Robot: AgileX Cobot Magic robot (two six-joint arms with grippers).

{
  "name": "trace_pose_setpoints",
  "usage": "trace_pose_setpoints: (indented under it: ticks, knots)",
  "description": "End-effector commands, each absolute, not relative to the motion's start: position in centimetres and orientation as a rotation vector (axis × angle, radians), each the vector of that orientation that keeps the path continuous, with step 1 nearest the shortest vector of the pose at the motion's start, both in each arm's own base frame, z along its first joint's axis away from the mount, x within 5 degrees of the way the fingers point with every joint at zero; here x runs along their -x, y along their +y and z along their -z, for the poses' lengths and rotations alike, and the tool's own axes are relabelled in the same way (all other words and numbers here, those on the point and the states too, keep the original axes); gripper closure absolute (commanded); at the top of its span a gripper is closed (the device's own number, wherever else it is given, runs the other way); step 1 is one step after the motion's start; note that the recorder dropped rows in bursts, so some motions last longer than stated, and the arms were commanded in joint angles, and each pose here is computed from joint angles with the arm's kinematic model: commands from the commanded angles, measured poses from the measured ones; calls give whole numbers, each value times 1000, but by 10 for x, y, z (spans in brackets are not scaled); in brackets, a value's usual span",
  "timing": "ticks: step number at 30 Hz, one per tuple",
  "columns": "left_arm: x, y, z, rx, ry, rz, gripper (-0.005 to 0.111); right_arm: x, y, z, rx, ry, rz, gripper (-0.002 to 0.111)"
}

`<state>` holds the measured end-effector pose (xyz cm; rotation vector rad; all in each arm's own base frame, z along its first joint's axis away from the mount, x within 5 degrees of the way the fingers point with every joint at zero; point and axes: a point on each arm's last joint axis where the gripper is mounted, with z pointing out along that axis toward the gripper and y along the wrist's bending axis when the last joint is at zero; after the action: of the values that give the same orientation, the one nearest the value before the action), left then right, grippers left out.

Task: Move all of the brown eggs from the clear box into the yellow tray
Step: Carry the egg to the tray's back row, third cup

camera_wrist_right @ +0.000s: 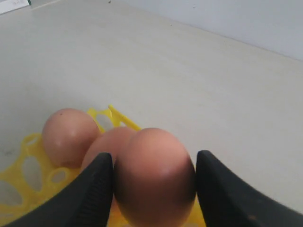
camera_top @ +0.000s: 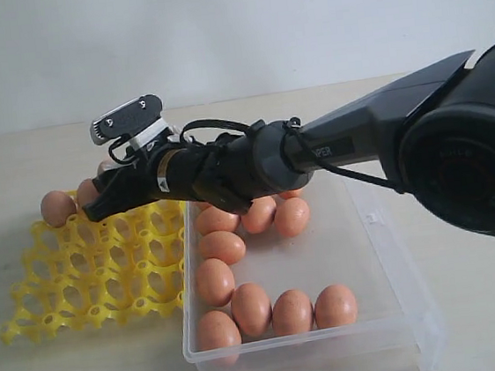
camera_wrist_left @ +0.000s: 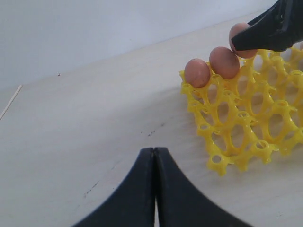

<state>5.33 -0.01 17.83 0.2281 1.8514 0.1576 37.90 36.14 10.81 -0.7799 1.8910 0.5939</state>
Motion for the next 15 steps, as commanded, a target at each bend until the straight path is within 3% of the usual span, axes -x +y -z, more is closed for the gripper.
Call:
trace_pose_setpoints:
  ticks: [1,6,10,15]
  knots:
    - [-53,0,-181,-224,1834,-155,107,-379,360,-106,805,1914,-557,77]
    - [-53,0,-181,-221,1834,-152,107,-379,360,-105,807,1929,-546,45]
    - [-53,0,-181,-223,1834,-154,107,-379,355,-116,811,1985,-484,43]
    - [-53,0,-181,-223,1834,-154,107,-375,338,-164,873,2051,-302,46]
